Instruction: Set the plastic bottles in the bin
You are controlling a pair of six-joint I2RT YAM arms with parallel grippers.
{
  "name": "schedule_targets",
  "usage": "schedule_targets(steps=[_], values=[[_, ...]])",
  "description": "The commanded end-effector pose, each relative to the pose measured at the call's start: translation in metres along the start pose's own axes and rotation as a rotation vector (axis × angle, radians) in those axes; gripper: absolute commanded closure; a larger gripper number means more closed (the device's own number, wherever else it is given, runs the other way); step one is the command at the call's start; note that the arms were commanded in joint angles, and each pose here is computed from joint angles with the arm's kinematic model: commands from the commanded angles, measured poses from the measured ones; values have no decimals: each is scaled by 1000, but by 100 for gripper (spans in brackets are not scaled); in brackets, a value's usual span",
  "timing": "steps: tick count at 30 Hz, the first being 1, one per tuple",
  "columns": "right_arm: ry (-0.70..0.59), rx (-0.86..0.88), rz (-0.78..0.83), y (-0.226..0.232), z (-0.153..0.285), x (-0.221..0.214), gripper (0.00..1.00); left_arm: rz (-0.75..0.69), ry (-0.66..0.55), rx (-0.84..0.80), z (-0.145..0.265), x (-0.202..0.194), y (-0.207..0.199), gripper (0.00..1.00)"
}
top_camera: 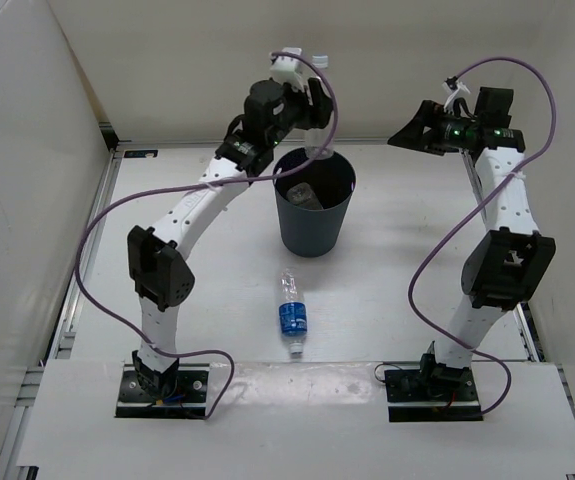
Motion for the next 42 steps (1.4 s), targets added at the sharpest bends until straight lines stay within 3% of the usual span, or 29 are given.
schedule_targets(steps=[1, 9, 13, 15, 18, 23, 26, 29, 31, 32, 36, 37, 38, 42], values=[[-36, 21, 32, 9, 11, 16, 10, 18, -52, -64, 11, 15, -20, 46], [-14, 35, -1, 6, 5, 13, 10, 7, 47, -65, 23, -28, -25, 31], [-10, 46, 3, 11, 3, 11, 10, -17, 67, -66, 26, -36, -23, 6], [-4, 48, 1, 13, 2, 9, 10, -41, 61, -73, 28, -35, -29, 0], [4, 52, 4, 16, 0, 7, 10, -82, 12, -51, 36, -11, -28, 0], [23, 60, 9, 20, -6, 1, 10, -323, -119, 68, 61, 45, -9, 0], [36, 70, 21, 24, -14, -1, 10, -372, -182, 165, 95, 87, 4, 0], [40, 71, 35, 27, -19, -1, 10, -429, -165, 210, 132, 96, 11, 0], [43, 70, 39, 26, -21, -2, 10, -441, -81, 213, 144, 71, 17, 0], [48, 69, 37, 27, -22, -3, 10, -425, -69, 205, 169, 65, 18, 0], [65, 69, 31, 23, -28, -9, 10, -310, 114, 165, 206, -33, 20, 0], [68, 66, 33, 23, -29, -10, 10, -277, 108, 138, 218, -39, 11, 0], [71, 62, 32, 21, -30, -11, 10, -279, 201, 142, 230, -82, 16, 0], [84, 64, 24, 21, -33, -16, 10, -105, 306, 97, 249, -138, -1, 0]])
Point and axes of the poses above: each gripper's point midway between its finger pads, its own z axis back along the fingers, its own y axis along the line the jaws close on, x = y × z, the point moved 8 cm from there along z, back along the fingers, and after that the axes turned 7 degrees about -z, right-handed, at the moved point
